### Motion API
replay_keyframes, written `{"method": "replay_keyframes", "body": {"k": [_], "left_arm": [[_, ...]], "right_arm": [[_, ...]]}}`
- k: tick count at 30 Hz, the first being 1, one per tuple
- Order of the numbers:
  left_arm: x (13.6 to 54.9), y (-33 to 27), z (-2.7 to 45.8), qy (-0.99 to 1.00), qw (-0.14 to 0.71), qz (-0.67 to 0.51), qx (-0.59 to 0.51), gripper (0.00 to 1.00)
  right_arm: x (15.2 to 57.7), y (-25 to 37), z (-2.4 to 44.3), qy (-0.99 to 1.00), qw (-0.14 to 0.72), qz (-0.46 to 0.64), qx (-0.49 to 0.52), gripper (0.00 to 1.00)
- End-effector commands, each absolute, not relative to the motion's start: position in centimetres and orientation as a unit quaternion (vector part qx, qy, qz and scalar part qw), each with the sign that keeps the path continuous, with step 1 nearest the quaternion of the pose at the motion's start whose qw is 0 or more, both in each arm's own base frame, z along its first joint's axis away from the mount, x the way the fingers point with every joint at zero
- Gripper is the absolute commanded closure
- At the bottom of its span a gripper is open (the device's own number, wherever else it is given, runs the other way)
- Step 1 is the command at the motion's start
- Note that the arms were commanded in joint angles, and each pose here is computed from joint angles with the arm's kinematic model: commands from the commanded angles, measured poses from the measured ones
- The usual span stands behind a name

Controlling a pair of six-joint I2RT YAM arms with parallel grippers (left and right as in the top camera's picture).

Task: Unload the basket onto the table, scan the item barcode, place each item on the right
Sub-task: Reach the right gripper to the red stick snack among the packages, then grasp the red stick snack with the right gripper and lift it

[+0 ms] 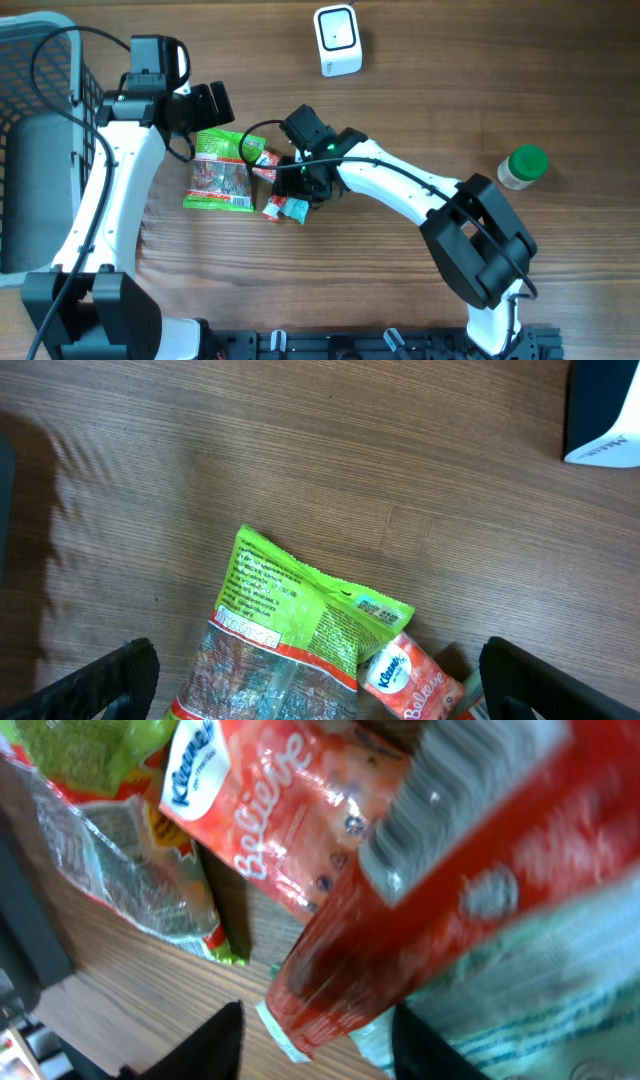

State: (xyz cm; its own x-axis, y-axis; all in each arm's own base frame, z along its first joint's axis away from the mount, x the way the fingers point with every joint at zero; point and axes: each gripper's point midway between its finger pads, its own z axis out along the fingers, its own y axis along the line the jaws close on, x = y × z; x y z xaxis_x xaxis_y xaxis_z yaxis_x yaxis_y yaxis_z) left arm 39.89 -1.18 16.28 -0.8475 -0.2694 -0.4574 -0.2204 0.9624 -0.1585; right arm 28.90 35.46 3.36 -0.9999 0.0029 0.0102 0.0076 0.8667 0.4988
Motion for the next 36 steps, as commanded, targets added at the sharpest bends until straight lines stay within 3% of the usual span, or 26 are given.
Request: {"method": "replay_keyframes", "body": {"k": [1, 4, 9, 19, 29, 36], "left_arm": [[39.9, -1.0, 15.8, 0.962, 0.241, -0.044, -0.124, 0.0], [39.9, -1.0, 15.8, 0.962, 0.241, -0.044, -0.124, 0.0], [39.9, -1.0, 15.8, 0.962, 0.241, -0.044, -0.124, 0.0], [39.9, -1.0, 15.8, 0.962, 0.241, -0.044, -0.124, 0.0], [39.9, -1.0, 15.8, 0.962, 0.241, -0.044, -0.124, 0.0], [39.9, -1.0, 15.8, 0.962, 0.241, -0.044, -0.124, 0.0]], "right_arm": [[28.9, 35.2, 1.7, -0.969, 0.011, -0.244, -0.029, 0.64], [29.1, 35.3, 1.8, -0.968, 0.007, -0.248, -0.03, 0.66], [29.4, 35.1, 1.6, -0.97, 0.001, -0.239, -0.041, 0.61], [30.1, 34.5, 1.4, -0.973, -0.014, -0.223, -0.057, 0.67], [29.8, 36.7, 2.8, -0.959, 0.001, -0.282, -0.041, 0.62], [30.4, 36.1, 2.4, -0.965, -0.024, -0.259, -0.045, 0.63]]}}
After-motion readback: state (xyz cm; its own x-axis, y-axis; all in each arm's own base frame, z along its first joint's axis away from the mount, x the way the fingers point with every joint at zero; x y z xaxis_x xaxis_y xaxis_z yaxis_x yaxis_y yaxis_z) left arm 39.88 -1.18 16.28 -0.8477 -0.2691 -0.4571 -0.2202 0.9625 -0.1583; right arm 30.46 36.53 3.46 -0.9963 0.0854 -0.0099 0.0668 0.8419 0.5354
